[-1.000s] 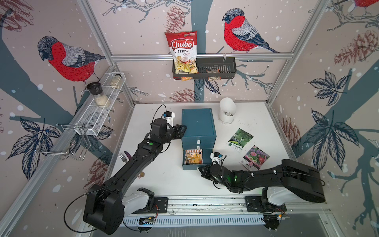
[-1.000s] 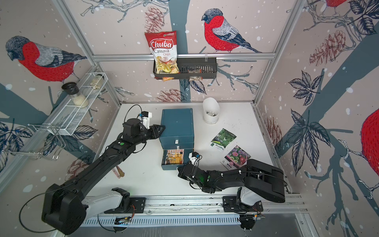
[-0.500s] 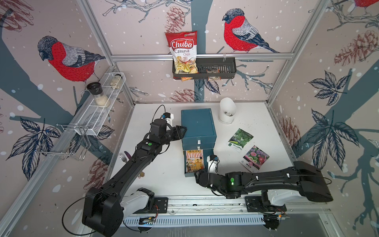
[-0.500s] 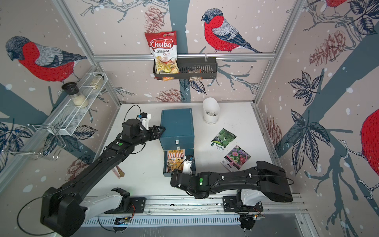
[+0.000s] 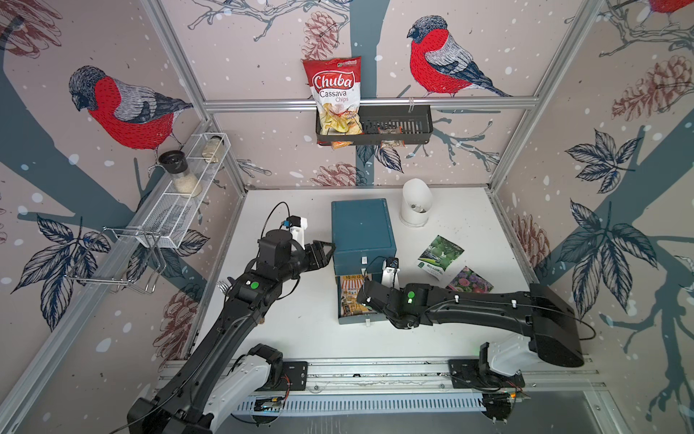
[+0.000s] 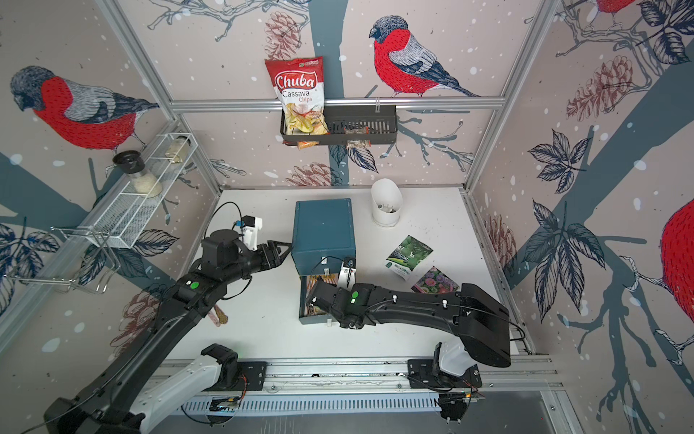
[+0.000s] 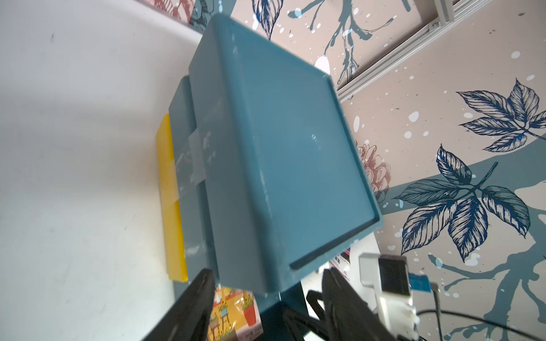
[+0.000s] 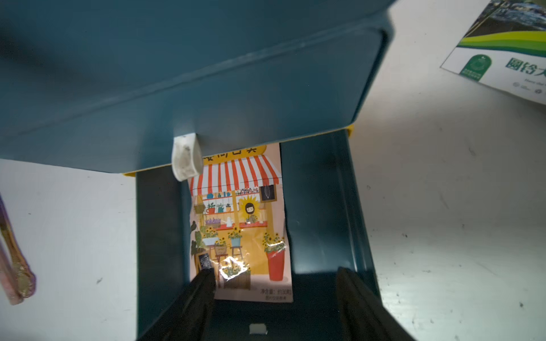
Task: Take the seed bags out of the drawer
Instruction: Pick up the seed packet from the drawer.
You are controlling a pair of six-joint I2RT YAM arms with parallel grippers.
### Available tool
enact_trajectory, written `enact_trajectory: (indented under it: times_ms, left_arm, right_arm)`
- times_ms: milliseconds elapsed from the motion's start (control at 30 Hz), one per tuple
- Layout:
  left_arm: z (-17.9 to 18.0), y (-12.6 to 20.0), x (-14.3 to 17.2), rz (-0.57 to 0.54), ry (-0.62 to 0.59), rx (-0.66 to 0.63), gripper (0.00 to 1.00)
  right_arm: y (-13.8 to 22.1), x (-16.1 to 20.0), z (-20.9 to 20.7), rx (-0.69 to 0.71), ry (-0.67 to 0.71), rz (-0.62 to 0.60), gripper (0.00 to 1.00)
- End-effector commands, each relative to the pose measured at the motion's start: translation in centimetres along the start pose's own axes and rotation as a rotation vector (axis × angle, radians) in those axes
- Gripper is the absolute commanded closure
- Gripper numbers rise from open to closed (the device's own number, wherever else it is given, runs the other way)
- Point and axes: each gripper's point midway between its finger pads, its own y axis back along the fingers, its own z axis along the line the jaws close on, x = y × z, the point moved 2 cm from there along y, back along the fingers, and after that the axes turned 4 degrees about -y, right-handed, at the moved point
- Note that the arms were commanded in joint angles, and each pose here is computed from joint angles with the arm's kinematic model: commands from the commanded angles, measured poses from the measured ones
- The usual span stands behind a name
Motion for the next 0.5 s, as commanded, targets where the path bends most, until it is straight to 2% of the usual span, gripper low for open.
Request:
enact_trajectory:
  times_ms: [0, 267, 467]
  left_arm:
    - [1.3, 0.3, 2.2, 0.024, 0.068, -0.014, 0.37]
    - [3.8, -1.0, 6.4, 0.087, 0.135, -0.017, 0.39]
    - [4.9, -2.5, 9.2, 0.147, 0.162, -0.02, 0.45]
  right_arm:
    - [-0.8, 0.5, 1.0, -0.033, 0.061, 0.031, 0.32]
    - [-2.2, 3.6, -0.4, 0.038, 0.105, 0.094, 0.49]
    - [-1.4, 4.4, -0.7, 0.047, 0.1, 0.116, 0.51]
